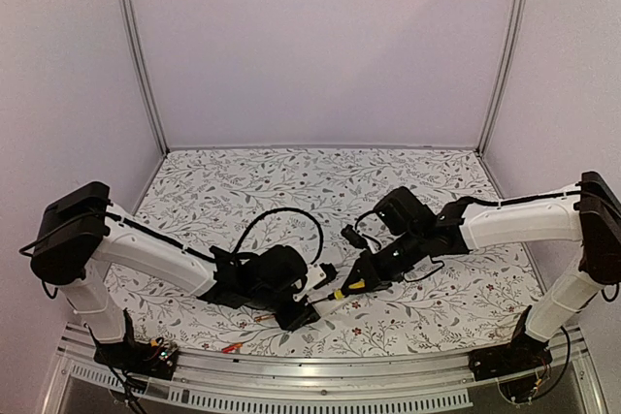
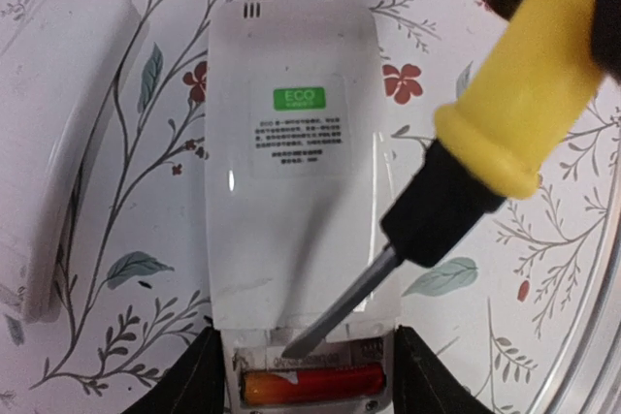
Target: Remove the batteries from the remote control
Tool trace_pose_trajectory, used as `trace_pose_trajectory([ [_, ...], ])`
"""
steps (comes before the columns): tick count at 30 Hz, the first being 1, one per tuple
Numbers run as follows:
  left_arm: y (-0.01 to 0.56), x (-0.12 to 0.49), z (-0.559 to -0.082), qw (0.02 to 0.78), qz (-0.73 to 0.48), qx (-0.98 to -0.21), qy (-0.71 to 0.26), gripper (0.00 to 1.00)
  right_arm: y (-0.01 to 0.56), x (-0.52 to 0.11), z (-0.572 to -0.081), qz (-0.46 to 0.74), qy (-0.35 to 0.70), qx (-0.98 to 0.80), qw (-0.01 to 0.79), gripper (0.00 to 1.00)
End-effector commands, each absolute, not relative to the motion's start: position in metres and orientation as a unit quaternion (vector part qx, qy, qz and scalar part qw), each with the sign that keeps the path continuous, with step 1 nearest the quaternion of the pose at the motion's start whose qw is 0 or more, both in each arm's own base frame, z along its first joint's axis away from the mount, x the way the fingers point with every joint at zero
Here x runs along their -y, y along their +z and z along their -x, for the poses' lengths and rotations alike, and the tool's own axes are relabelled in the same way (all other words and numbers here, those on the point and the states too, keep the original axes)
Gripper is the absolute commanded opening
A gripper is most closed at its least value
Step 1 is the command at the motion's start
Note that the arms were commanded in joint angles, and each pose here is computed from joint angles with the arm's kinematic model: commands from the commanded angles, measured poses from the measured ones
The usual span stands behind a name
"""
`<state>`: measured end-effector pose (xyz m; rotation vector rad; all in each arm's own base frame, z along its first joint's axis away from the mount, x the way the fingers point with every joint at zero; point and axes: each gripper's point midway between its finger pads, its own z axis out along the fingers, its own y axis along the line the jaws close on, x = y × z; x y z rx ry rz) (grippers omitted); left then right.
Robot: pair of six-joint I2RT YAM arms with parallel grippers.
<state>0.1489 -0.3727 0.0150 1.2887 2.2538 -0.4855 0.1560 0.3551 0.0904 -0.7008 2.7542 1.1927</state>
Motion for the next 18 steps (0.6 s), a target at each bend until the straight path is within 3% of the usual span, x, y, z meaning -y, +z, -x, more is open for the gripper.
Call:
trace_pose_trajectory([
  [1,-0.001,0.355,-0.139,0.213,-0.495,-0.827,-0.161,0.45,0.085,-0.358,-0.155,0.245,0.364,-0.898,0.023,0.00],
  [12,-0.002,0.356,-0.136,0.209,-0.501,-0.823,-0.170,0.45,0.071,-0.365,-0.155,0.257,0.336,-0.906,0.011,0.00],
  [18,-0.002,0.357,-0.136,0.211,-0.501,-0.821,-0.174,0.45,0.060,-0.371,-0.140,0.254,0.379,-0.889,-0.021,0.00],
])
